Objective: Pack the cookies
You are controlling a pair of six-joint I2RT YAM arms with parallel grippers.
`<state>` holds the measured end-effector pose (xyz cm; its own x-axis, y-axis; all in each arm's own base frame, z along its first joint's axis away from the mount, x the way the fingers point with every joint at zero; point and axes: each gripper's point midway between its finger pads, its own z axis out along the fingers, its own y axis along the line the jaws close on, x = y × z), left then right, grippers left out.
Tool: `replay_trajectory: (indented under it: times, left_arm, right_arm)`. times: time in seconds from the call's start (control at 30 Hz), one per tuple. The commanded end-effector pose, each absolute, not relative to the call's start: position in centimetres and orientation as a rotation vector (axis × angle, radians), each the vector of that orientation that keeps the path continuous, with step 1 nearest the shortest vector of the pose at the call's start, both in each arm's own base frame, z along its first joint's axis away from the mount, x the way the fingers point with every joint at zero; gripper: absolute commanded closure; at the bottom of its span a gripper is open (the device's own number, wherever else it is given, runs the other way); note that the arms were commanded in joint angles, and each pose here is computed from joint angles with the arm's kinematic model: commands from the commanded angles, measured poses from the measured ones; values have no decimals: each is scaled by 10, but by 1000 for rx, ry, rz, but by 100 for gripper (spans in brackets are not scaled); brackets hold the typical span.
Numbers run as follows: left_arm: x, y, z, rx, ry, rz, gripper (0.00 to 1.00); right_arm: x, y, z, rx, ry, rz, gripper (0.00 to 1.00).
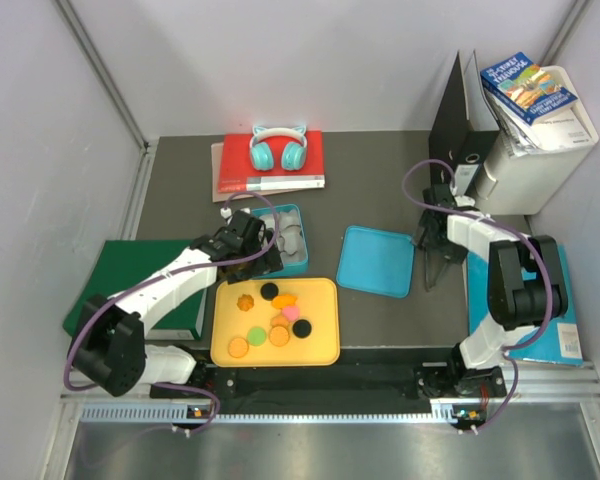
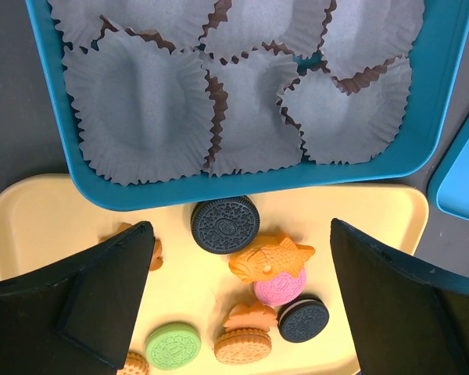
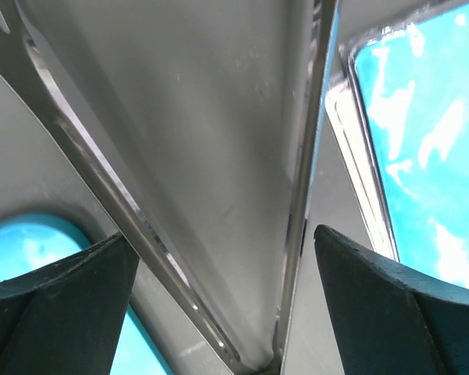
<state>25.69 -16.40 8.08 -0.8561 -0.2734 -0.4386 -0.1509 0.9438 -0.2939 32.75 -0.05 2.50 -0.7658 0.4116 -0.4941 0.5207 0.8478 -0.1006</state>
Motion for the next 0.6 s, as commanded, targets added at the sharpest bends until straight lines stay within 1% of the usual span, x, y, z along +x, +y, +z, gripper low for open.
replay_trajectory:
  times: [0.0,0.13,0.3,0.57]
  left_arm:
    - [259,-166,81,-311,2593,-365,2]
    - [259,-166,82,-311,2591,-369,2]
    - [259,-168,80,-310,2599,-375,2]
    - [257,-166,79,-312,2604,-366,2]
  right_arm:
    - [319,-7,9,718,2633,-292,11]
    - [317,-1,4,740,2640,-195,13]
    - [315,6,-4,743,2674,-150,12]
    - [312,6,-5,747,2677,-147,12]
